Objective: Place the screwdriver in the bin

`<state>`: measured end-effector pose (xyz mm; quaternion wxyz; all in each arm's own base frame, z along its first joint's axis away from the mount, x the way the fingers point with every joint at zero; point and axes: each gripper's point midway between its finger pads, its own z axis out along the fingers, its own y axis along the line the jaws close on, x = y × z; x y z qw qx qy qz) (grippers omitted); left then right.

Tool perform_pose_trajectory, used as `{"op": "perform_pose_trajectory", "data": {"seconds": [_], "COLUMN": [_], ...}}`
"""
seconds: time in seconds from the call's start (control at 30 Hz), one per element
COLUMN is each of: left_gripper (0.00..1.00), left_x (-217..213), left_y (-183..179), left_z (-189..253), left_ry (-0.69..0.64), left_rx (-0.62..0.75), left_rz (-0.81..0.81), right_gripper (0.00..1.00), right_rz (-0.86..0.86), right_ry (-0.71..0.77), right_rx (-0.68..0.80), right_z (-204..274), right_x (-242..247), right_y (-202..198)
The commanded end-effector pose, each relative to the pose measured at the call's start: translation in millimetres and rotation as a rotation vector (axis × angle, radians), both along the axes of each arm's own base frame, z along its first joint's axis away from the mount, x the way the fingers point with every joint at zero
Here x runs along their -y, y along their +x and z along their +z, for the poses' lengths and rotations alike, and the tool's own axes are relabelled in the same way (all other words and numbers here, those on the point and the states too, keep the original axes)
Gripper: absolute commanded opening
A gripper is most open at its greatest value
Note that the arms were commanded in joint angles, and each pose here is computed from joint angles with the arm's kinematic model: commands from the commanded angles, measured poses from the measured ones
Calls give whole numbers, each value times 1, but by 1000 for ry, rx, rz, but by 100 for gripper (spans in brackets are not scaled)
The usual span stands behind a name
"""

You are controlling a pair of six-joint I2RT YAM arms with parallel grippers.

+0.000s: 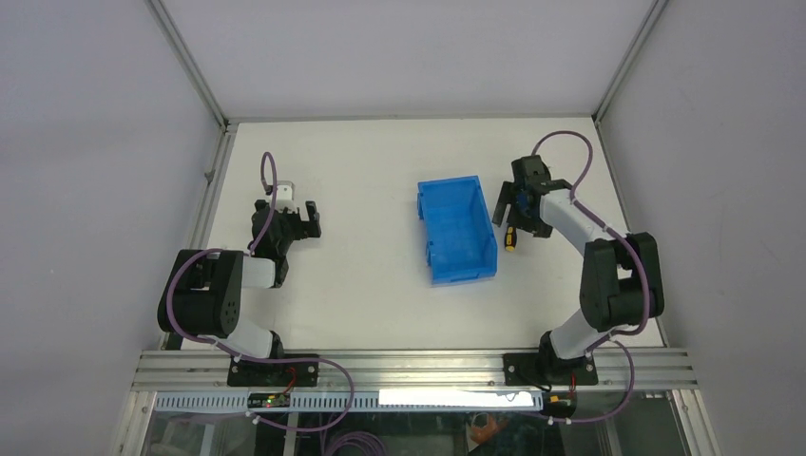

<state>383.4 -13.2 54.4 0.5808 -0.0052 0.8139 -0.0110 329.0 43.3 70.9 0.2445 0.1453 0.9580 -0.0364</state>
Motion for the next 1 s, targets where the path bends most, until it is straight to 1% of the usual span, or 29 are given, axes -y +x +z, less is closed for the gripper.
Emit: {"op": "perform_pose_trajectory", "data": {"seconds": [0.0,0.03,0.1,0.17,0.27,0.37,0.43,0.53,0.67,0.83,0.9,0.97], "left_gripper": [99,99,99,99,99,99,99,99,99,99,99,99], "left_x": [3,3,3,3,3,3,3,3,3,3,3,3], "left_y": [10,10,10,10,10,10,10,10,10,10,10,10], "left_z": [24,24,24,24,24,24,24,24,24,24,24,24], "left_ry": [-27,-26,-26,-26,-27,-26,-25,-26,-25,-26,-26,-26], "left_rx": [74,74,75,74,74,74,74,75,74,75,75,75], "left_rz": [-11,-11,-10,-10,-10,-10,-10,-11,-10,-10,-11,-11], "right_gripper": [88,87,79,68,40,17,0,0,0,0,0,0], "right_rz": [0,1,3,3,-4,-7,-7,4,13,-24,-18,26], "right_ry": [24,23,25,27,33,39,31,9,-44,-140,-130,-90], "right_rx": [-24,-39,-62,-81,-103,-113,-105,-73,30,100,119,145], "right_z": [-12,-18,-27,-36,-46,-53,-50,-32,21,80,98,114], "right_x": [-7,-7,-8,-9,-10,-10,-8,-3,7,28,26,13], "right_y": [8,7,6,5,1,-3,-4,0,15,17,16,14]}}
